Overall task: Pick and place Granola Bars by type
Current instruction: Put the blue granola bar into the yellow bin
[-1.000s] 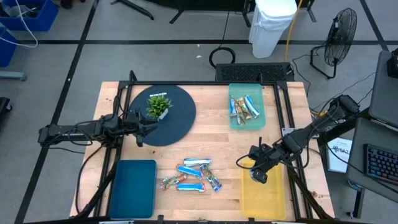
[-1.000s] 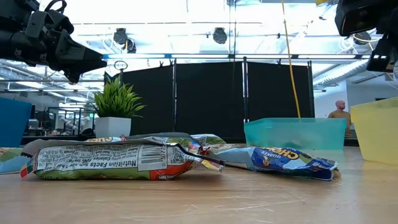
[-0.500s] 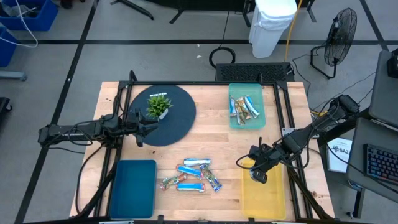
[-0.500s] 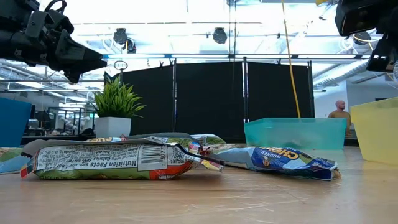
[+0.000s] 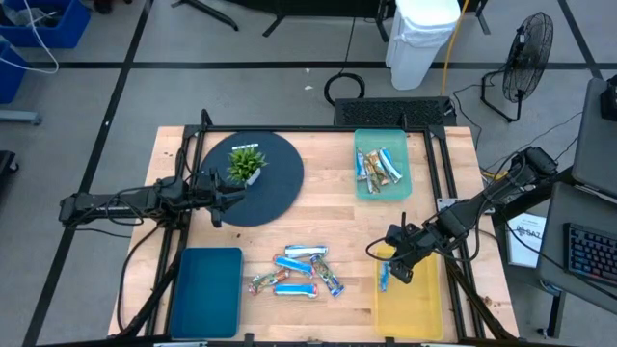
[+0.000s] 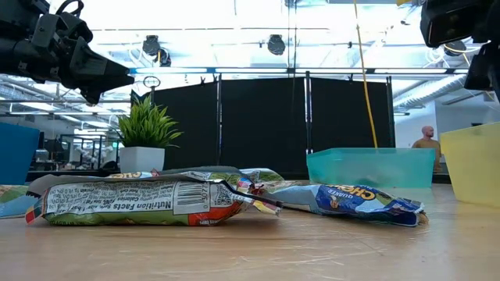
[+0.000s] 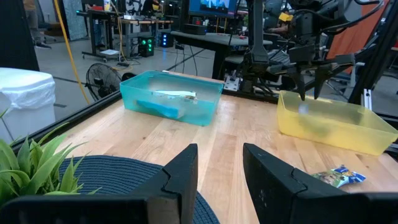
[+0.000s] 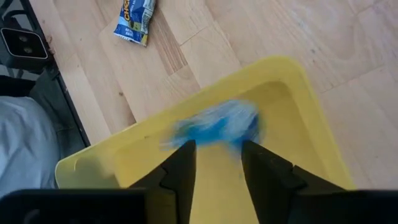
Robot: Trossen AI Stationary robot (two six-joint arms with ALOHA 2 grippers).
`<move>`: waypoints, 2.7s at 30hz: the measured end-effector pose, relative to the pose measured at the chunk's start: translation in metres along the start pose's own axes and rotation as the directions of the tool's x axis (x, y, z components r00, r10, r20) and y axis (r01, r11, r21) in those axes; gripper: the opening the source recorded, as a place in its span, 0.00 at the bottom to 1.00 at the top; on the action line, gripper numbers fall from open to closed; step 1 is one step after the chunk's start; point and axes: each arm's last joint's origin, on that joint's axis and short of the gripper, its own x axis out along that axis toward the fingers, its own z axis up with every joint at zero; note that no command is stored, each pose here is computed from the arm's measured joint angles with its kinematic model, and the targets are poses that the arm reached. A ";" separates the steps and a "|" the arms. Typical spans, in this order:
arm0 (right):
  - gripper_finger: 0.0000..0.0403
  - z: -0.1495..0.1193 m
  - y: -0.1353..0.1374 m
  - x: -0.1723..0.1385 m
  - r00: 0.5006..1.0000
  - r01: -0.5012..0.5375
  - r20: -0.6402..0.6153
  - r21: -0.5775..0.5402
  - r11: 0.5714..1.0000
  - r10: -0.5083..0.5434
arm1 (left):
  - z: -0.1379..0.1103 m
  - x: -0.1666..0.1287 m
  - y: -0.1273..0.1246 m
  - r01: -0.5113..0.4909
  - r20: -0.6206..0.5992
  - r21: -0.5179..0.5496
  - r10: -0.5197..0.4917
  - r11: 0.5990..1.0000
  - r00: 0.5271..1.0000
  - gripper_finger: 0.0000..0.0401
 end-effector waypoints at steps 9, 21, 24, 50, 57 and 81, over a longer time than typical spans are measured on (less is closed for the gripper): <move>0.34 0.002 0.002 0.000 0.999 -0.017 0.039 -0.035 0.999 0.018 | 0.000 0.000 0.000 0.000 0.000 0.000 0.000 1.000 1.000 0.33; 0.33 0.056 0.059 -0.014 0.675 -0.093 0.492 -0.682 0.725 0.550 | 0.000 0.000 0.000 0.000 0.000 0.000 0.000 1.000 1.000 0.33; 0.35 0.067 0.055 -0.001 0.694 -0.034 0.490 -0.709 0.704 0.527 | 0.000 0.000 0.000 0.000 0.000 0.000 0.000 1.000 1.000 0.33; 0.48 0.122 -0.007 0.136 0.874 0.062 0.421 -0.590 0.805 0.241 | 0.000 0.000 0.000 0.000 0.000 0.000 0.000 1.000 1.000 0.33; 0.49 0.122 -0.011 0.150 0.876 0.052 0.419 -0.577 0.815 0.240 | 0.000 0.000 0.000 0.000 0.000 0.000 0.000 1.000 1.000 0.33; 0.03 0.124 -0.017 0.160 0.863 0.178 0.472 -0.617 0.766 0.181 | 0.000 0.000 0.000 0.000 0.000 0.000 0.000 1.000 1.000 0.33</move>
